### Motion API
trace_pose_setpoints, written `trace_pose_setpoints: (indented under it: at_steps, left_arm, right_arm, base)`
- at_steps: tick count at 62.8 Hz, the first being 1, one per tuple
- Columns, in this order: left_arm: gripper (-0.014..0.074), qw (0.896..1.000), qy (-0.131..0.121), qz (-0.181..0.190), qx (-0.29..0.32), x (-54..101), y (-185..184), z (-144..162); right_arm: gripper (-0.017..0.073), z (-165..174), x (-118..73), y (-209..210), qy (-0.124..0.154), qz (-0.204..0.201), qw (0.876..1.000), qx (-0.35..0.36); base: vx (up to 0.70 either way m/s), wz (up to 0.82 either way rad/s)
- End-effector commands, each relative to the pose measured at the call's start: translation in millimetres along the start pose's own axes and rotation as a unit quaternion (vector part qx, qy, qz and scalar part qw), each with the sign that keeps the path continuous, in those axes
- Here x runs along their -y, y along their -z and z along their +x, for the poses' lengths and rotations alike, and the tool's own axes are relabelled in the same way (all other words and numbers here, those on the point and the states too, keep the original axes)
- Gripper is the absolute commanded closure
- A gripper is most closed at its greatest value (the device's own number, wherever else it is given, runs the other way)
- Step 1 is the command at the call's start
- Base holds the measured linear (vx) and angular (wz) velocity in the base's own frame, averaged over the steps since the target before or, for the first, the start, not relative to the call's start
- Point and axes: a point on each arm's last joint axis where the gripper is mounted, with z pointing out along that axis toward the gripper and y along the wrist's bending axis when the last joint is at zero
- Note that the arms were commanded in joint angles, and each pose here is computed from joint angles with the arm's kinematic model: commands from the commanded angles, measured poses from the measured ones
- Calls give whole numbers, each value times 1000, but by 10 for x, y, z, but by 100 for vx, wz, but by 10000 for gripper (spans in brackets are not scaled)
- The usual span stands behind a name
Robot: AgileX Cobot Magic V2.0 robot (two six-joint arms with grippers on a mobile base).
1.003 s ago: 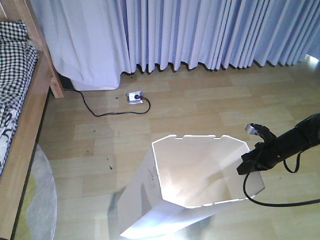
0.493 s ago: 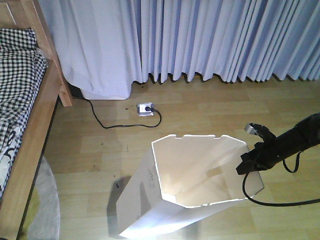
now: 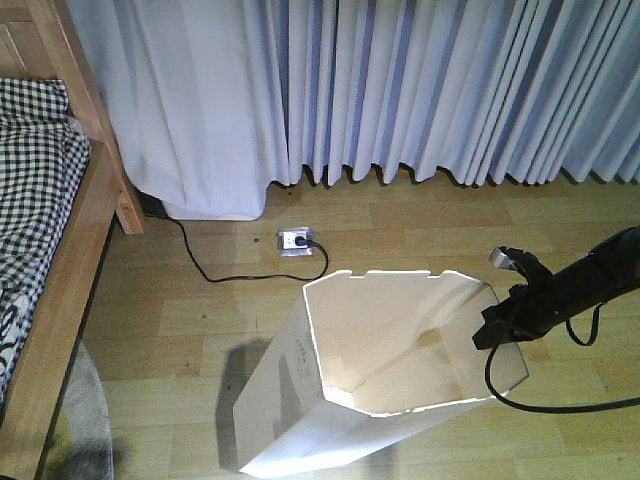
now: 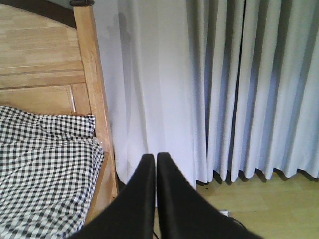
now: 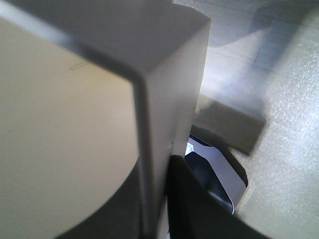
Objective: Move trash bin to bedside with robot
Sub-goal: 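Drive closer to the bed head, keeping the bin raised in the right gripper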
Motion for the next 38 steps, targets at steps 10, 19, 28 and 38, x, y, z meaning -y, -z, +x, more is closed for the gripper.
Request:
trace_pose_setpoints:
  at_steps: [10, 19, 28, 38]
  left_arm:
    - [600, 999, 3, 3, 51, 5, 22, -150]
    - [600, 999, 3, 3, 51, 5, 22, -150]
    - [600, 999, 3, 3, 51, 5, 22, -150]
    - [600, 999, 3, 3, 51, 5, 22, -150]
  right_arm:
    - [564, -143, -319, 288, 5, -102, 994, 29]
    - [564, -143, -319, 288, 4, -102, 994, 28]
    - [564, -143, -319, 288, 4, -102, 994, 28]
    - [564, -142, -319, 288, 4, -101, 994, 28]
  base:
    - [19, 0]
    - [18, 3]
    - [17, 6]
    - [18, 5]
